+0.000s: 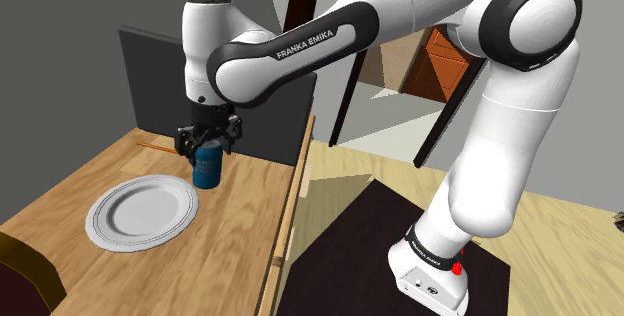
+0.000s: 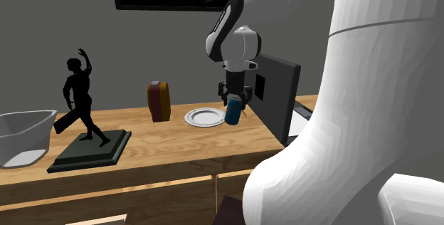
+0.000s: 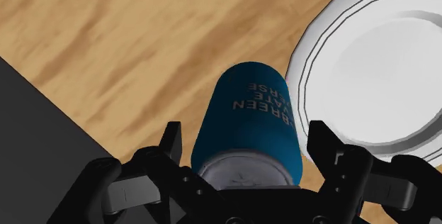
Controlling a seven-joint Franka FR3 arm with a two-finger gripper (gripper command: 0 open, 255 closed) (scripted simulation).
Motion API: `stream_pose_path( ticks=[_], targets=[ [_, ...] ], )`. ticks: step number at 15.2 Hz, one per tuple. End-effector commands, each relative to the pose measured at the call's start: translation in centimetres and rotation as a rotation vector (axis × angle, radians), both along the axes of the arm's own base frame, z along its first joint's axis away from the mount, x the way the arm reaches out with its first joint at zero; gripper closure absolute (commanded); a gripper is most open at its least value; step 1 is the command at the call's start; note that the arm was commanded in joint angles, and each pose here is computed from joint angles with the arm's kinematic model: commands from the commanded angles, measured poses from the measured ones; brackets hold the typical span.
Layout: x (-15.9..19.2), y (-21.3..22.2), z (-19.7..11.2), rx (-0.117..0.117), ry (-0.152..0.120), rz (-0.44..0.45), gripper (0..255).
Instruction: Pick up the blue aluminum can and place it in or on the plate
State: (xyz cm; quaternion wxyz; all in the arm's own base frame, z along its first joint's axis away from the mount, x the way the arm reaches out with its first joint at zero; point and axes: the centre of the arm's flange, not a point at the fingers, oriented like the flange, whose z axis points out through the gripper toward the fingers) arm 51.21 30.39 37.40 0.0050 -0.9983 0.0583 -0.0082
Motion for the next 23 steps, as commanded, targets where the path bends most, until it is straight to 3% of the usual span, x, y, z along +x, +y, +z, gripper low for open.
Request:
stream_pose_path(
  ticks=[1,8,23],
  targets=[
    [-0.1,-0.3,-0.7,-0.016,0.018,0.000,255],
    [-0.1,-0.3,-0.7,-0.016,0.018,0.000,255],
    [-0.1,-0.3,7.2,-0.016,0.018,0.000,255]
  ],
)
